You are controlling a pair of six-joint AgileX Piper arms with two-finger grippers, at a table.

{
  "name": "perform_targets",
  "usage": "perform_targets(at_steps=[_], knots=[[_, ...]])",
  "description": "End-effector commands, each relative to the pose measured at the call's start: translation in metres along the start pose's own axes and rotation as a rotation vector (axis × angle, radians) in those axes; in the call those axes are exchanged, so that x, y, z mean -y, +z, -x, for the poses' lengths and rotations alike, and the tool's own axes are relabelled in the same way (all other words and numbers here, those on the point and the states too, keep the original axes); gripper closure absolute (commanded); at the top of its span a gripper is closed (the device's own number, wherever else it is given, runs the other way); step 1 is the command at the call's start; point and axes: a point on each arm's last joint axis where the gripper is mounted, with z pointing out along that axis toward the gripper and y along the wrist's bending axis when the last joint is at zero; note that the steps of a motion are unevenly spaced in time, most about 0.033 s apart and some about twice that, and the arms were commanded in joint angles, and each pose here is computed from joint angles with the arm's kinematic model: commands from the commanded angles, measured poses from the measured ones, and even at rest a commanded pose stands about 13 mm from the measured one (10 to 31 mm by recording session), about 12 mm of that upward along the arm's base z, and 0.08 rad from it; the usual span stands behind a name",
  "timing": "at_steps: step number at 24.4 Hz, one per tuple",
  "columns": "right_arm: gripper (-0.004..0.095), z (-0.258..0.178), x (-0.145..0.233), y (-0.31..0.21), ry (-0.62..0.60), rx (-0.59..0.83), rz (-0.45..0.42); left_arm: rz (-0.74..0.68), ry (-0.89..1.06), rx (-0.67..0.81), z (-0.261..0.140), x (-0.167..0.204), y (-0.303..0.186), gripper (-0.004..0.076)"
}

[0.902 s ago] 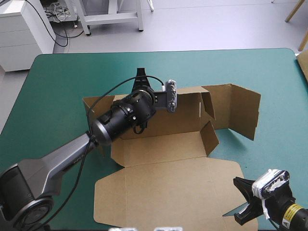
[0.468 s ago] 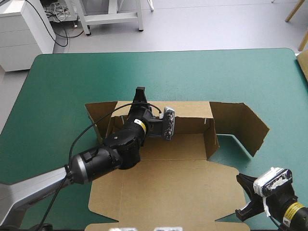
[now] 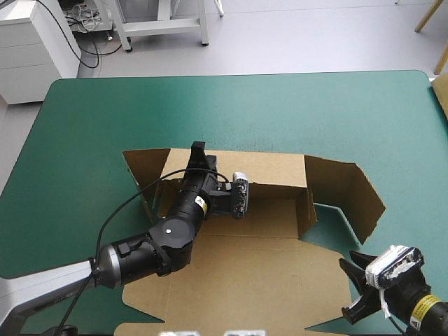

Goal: Fold the box

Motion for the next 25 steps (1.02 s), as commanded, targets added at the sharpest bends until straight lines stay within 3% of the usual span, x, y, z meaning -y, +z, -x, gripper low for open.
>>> perform_targets(at_steps=[1, 15, 21, 23, 25], knots=[[0.0407, 0.014, -0.001, -0.004, -0.023, 0.094, 0.012, 0.048, -0.052, -0.006, -0.004, -0.01, -0.008, 0.0731], [0.0374, 0.021, -0.001, -0.008, 0.036, 0.098, 0.018, 0.053, -0.066, -0.008, -0.003, -0.013, -0.008, 0.0731], [0.0374, 0.084, 0.012, -0.033, 0.062, 0.075, -0.096, 0.057, -0.062, -0.006, -0.003, -0.015, -0.009, 0.0731], [0.0374, 0.112, 0.022, -0.027, 0.042, -0.014, -0.225, 0.057, -0.062, -0.006, -0.003, -0.015, -0.009, 0.0731], [0.0374, 0.136, 0.024, -0.017, -0.006, -0.08, -0.274, 0.057, -0.062, -0.006, -0.003, -0.015, -0.009, 0.0731]])
